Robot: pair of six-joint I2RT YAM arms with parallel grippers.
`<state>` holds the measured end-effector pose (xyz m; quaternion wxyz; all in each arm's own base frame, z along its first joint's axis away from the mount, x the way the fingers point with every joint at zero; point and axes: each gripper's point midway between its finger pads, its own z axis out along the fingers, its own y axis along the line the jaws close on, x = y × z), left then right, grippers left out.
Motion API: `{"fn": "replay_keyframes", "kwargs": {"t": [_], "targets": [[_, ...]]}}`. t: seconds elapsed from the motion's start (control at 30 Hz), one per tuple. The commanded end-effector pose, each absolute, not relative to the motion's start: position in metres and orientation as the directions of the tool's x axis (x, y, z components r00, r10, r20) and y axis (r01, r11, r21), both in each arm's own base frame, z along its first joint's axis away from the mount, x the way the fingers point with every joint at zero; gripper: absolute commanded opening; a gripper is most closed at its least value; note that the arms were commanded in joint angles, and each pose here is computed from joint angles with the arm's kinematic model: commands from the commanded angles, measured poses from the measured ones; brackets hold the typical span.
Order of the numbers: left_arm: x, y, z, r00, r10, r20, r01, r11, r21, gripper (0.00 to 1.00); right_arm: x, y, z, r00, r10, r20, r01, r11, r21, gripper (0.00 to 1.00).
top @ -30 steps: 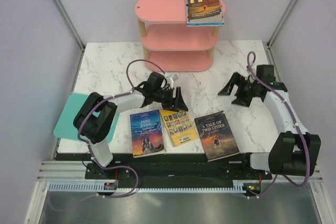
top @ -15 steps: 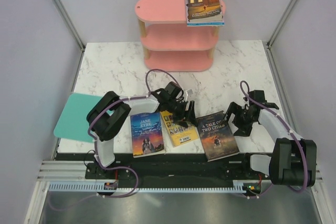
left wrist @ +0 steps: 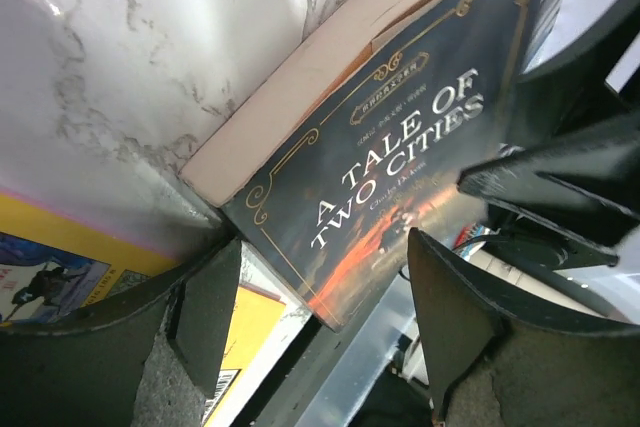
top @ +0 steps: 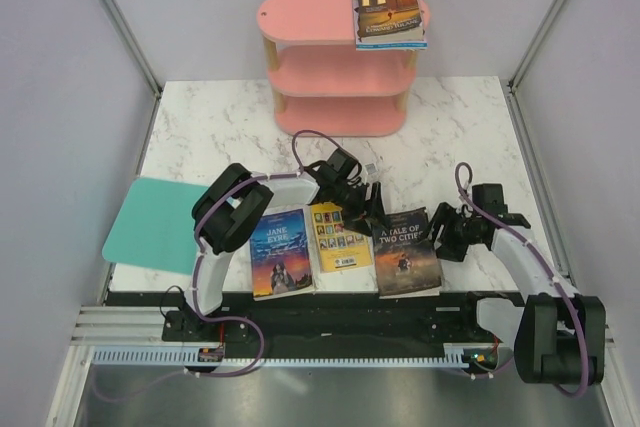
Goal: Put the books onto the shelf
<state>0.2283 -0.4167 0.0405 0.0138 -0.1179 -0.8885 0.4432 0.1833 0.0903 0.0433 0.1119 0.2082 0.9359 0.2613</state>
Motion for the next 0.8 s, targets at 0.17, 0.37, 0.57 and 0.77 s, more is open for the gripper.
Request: {"fn": "replay_keyframes", "kwargs": {"t": [0.17, 0.37, 0.57, 0.77], "targets": [[0.225, -0.432, 0.033, -0.970, 0.232, -0.069, 0.193, 0.568, -0.800, 0.74, 0.223, 0.133, 0.112, -0.838, 0.473, -0.272, 0.060, 0.576, 0.815, 0.67], [0.226, -0.435, 0.037, -0.969, 0.235, -0.080, 0.201, 0.555, -0.807, 0.74, 0.224, 0.135, 0.102, -0.836, 0.484, -0.259, 0.066, 0.558, 0.827, 0.25], [0.237, -0.426, 0.059, -0.961, 0.220, -0.165, 0.261, 0.544, -0.797, 0.75, 0.236, 0.135, 0.117, -0.829, 0.472, -0.299, 0.023, 0.564, 0.826, 0.04], [0.256, -0.408, 0.107, -0.940, 0.190, -0.283, 0.341, 0.495, -0.799, 0.76, 0.268, 0.135, 0.170, -0.763, 0.445, -0.469, -0.156, 0.577, 0.802, 0.02]]}}
